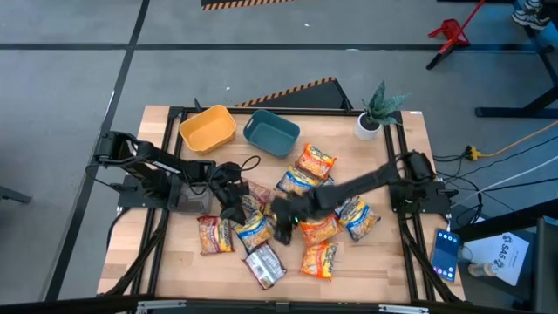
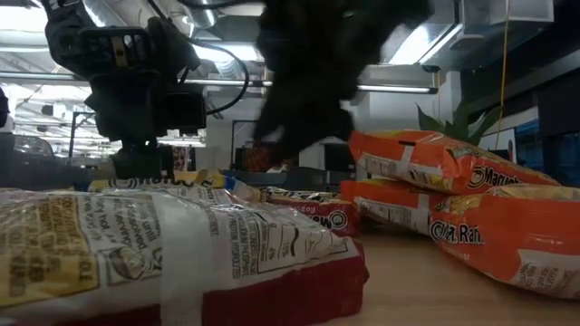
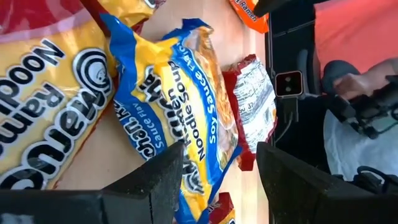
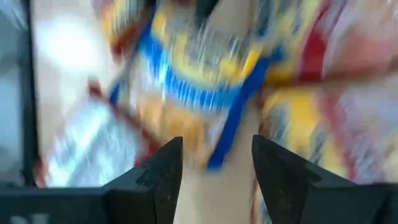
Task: Sort Maruchan noodles
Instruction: Put the blue noodle pack into the black bin
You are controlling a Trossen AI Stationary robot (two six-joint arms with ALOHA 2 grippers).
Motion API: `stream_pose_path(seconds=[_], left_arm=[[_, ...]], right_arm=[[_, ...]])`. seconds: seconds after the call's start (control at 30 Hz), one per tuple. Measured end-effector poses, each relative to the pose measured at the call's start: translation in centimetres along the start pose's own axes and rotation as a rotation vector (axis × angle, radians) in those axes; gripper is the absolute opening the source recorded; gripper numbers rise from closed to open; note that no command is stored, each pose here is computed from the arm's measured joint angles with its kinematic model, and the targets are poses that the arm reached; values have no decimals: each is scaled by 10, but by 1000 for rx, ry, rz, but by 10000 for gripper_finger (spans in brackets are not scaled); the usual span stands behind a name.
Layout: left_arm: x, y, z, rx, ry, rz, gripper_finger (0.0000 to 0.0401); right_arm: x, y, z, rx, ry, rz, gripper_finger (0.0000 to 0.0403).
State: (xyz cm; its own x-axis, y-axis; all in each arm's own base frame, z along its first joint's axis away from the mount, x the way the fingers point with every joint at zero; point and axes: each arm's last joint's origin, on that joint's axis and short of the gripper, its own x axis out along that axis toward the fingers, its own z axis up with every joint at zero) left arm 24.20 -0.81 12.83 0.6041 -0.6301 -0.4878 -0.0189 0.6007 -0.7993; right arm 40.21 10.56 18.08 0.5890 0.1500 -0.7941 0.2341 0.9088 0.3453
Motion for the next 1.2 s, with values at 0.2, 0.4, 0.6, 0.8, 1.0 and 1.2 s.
stream_pose_path(seconds=[0.2, 0.4, 0.6, 0.8, 1.0, 1.2], left_arm=[[0, 1, -1, 18, 9, 11, 199], [2, 6, -5, 14, 33, 44, 199], [4, 5, -7, 33, 60, 33, 220], [9, 1, -11, 54, 64, 63, 266], [9, 2, -11, 54, 23, 128, 287], [10, 2, -12, 54, 30, 128, 283]], right_arm=[[23, 14, -34, -54, 89, -92, 151], [32, 14, -33, -35, 62, -61, 128], [31, 13, -29, -31, 53, -46, 127], [31, 14, -29, -21, 36, -45, 127], [34, 12, -33, 2, 68, -62, 127], [50, 13, -41, 1, 77, -48, 127]])
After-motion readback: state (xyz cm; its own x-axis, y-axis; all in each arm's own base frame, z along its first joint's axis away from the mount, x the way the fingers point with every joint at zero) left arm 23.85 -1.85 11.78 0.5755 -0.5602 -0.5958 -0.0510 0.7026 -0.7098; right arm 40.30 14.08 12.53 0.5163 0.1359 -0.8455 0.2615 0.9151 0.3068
